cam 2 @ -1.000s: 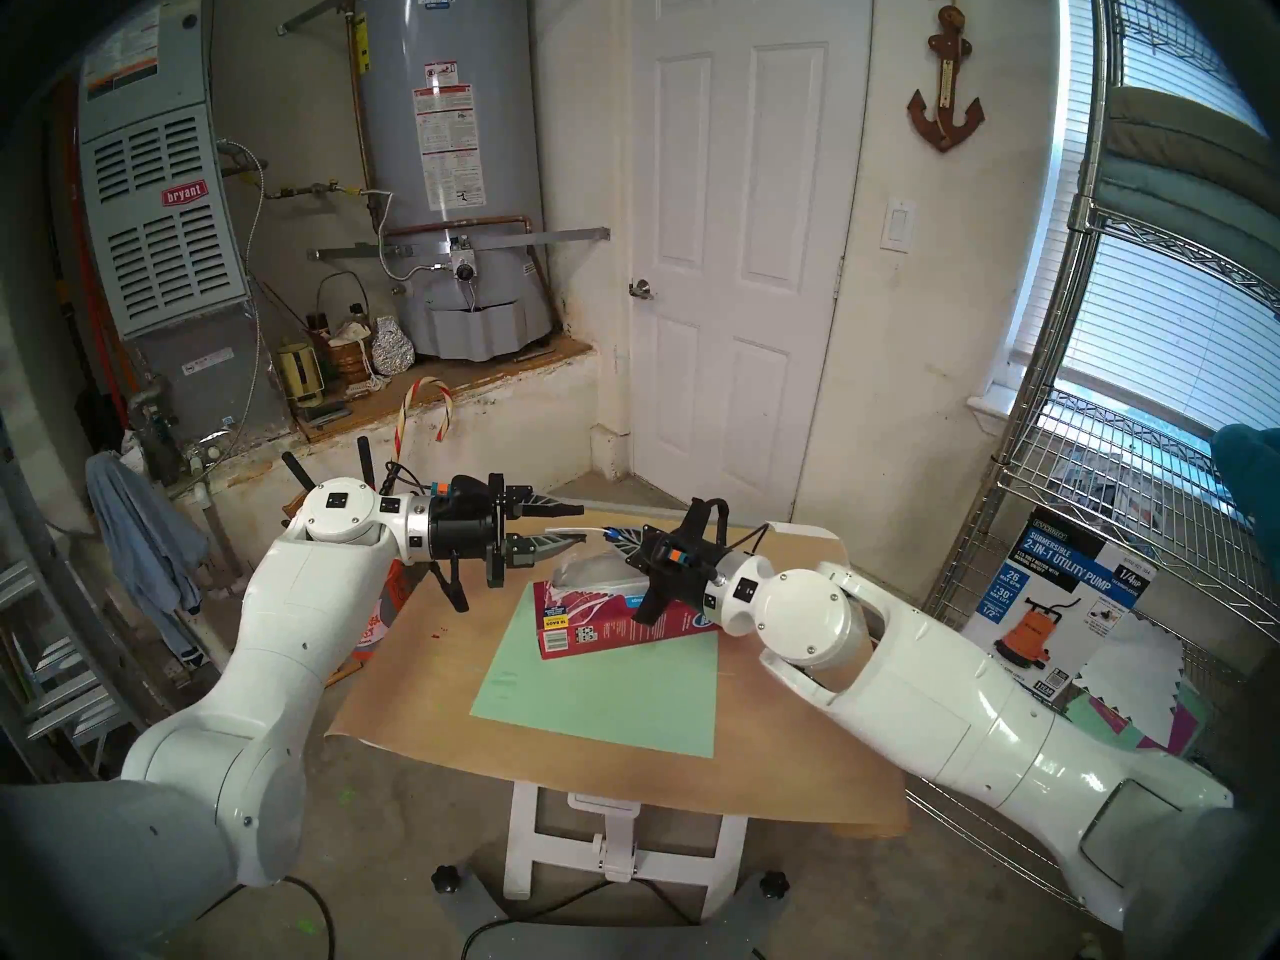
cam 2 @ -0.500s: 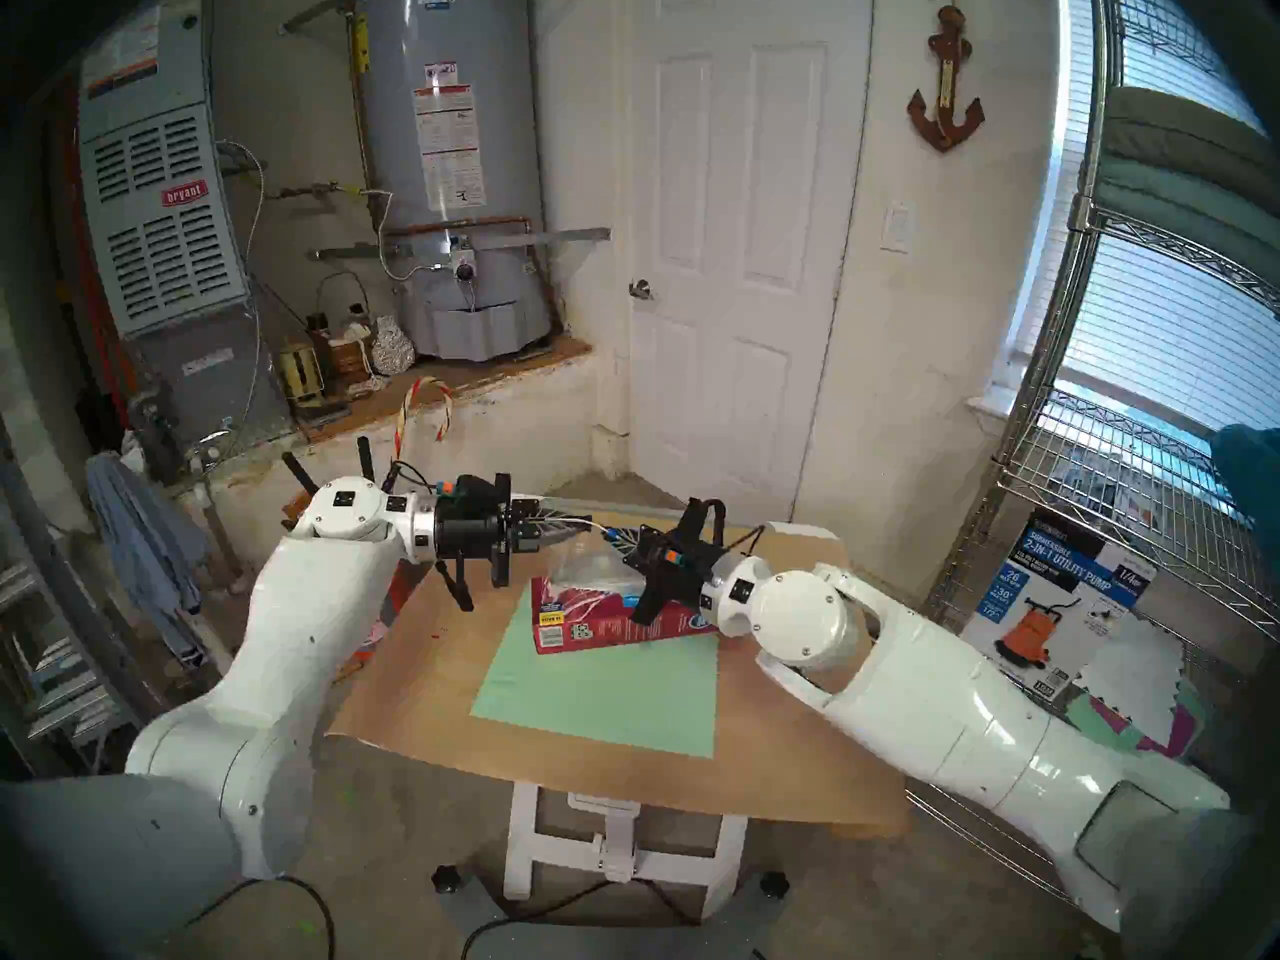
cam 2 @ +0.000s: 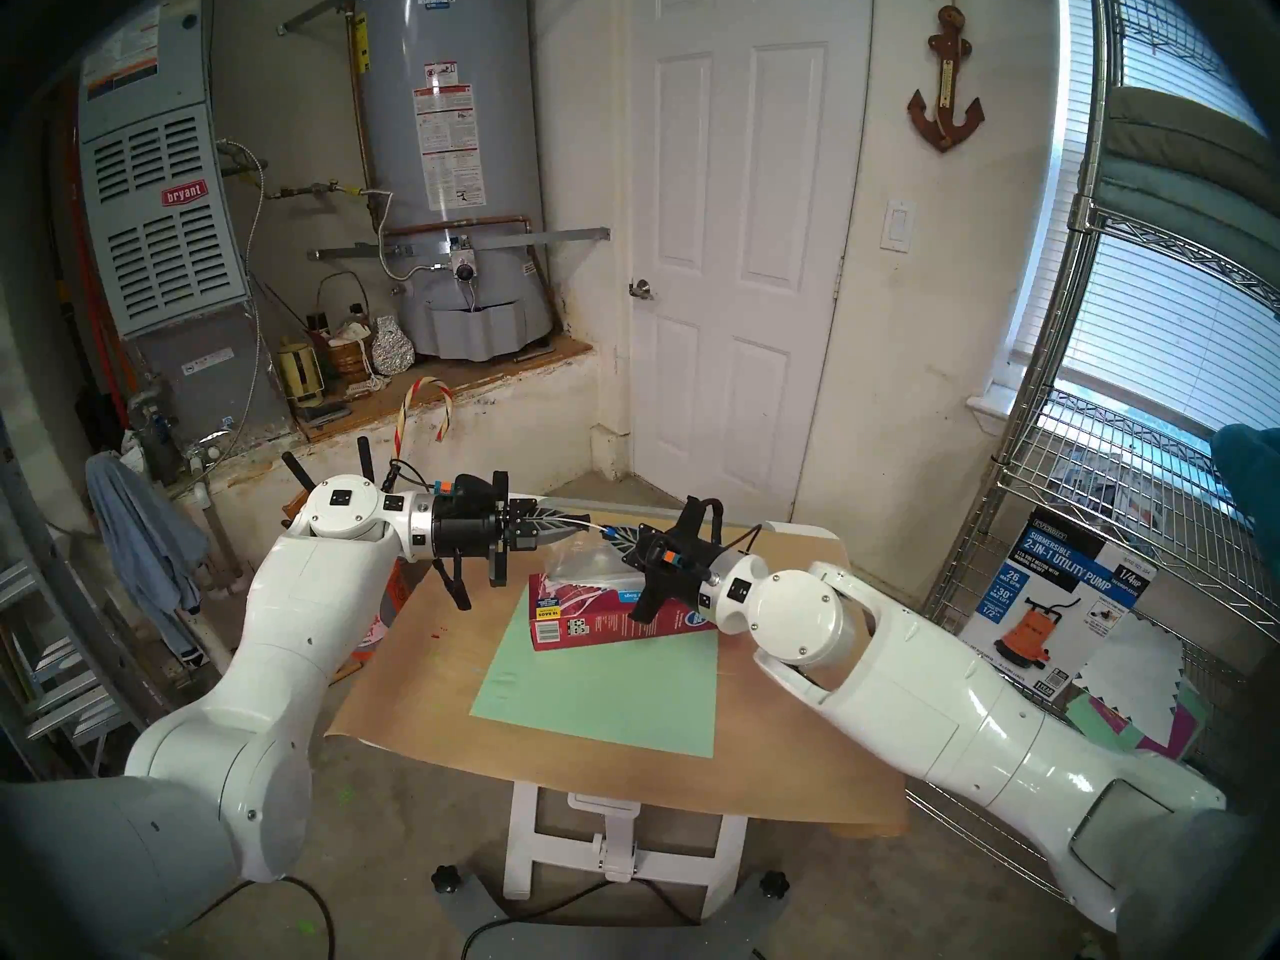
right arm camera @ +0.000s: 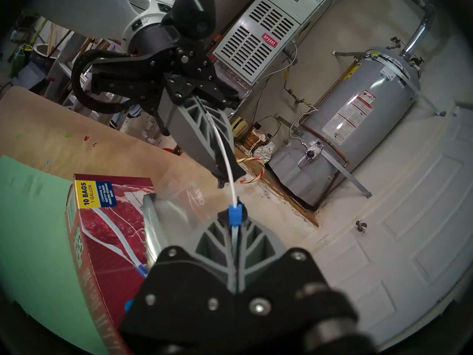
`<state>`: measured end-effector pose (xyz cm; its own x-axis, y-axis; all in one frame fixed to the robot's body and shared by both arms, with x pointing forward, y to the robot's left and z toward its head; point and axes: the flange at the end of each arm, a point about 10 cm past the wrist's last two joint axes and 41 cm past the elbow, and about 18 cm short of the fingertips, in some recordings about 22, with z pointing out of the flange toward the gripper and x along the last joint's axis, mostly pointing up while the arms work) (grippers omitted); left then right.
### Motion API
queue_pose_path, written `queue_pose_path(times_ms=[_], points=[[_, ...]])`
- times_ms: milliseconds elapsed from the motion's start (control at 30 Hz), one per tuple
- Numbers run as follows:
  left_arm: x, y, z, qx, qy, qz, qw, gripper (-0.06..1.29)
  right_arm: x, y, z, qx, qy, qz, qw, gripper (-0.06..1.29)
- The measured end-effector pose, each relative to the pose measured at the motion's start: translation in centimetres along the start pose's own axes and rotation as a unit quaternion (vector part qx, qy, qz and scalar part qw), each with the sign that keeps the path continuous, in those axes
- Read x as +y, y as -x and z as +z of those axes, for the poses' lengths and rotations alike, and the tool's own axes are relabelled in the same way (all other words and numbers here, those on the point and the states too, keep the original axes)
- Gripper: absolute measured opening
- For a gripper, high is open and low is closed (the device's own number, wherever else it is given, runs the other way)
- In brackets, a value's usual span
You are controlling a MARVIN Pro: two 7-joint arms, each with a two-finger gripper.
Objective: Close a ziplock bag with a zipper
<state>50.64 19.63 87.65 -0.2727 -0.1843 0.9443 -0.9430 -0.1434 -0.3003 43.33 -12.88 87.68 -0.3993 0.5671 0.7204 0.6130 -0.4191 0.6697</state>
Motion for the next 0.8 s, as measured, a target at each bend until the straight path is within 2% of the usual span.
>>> queue_pose_path(times_ms=[800], points=[[0.9,-0.3,-0.3,-0.006,0.003,-0.004,1.0000,-0.02,0.8,1.7,-1.2,0.012,-0.003,-0.047,0.9988,-0.03]])
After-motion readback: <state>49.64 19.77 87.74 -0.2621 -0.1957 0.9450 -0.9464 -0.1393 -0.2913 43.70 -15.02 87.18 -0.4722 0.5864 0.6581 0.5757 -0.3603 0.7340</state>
